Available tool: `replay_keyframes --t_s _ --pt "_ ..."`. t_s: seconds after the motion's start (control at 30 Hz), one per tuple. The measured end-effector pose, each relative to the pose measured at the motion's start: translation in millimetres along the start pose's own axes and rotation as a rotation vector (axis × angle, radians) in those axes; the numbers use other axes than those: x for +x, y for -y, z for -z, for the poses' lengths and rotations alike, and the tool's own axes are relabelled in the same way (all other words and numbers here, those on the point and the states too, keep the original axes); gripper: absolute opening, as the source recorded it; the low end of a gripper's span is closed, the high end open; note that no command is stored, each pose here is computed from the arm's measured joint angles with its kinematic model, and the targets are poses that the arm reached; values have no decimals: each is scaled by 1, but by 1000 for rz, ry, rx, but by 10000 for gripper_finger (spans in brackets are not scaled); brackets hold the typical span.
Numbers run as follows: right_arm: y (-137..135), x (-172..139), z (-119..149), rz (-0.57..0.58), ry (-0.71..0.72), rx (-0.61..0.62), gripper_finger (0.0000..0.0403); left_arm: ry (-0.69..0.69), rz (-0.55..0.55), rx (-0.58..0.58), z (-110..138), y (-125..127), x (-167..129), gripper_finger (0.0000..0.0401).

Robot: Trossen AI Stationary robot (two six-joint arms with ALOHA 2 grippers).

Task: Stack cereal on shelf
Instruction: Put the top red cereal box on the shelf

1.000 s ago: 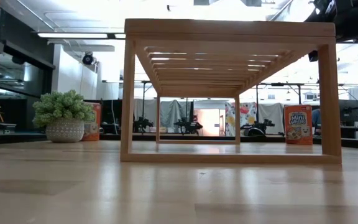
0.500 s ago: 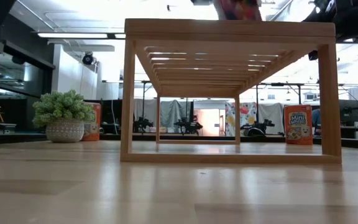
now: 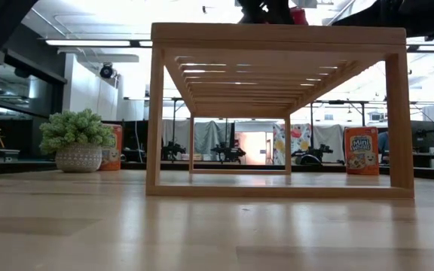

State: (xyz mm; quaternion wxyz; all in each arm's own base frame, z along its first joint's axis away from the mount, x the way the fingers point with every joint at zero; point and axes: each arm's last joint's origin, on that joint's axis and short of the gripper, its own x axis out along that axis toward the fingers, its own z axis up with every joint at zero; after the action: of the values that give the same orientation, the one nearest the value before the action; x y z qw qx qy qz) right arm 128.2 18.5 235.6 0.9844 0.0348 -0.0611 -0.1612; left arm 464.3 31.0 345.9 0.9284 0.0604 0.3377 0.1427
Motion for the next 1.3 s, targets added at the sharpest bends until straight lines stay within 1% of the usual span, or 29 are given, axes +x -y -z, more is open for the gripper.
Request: replay_keyframes --t_s 0.1,0.2,0.3,0.43,0.67,0.77,1.1,1.23,1.3 --pt "0 0 0 0 3 -12 0 -4 0 19 1 -3 1 157" --pt "0 0 0 0 2 -14 0 -3 23 32 1 -3 1 158" --pt "0 0 0 0 2 -14 0 2 21 30 0 -3 1 169" --pt "0 0 0 -2 2 -13 0 11 19 25 -1 -4 1 198" --pt "0 0 0 -3 2 -14 0 11 19 30 -1 -4 2 261" --pt "0 0 0 -3 2 -14 0 10 18 31 -1 -4 2 278" --pt "0 0 0 -3 1 -14 0 -2 19 34 0 -4 1 284" --pt "0 0 0 -3 1 -15 0 -1 18 34 -1 -5 -4 284" --pt "0 0 0 -3 0 -15 0 -14 18 38 -1 -8 -12 284"
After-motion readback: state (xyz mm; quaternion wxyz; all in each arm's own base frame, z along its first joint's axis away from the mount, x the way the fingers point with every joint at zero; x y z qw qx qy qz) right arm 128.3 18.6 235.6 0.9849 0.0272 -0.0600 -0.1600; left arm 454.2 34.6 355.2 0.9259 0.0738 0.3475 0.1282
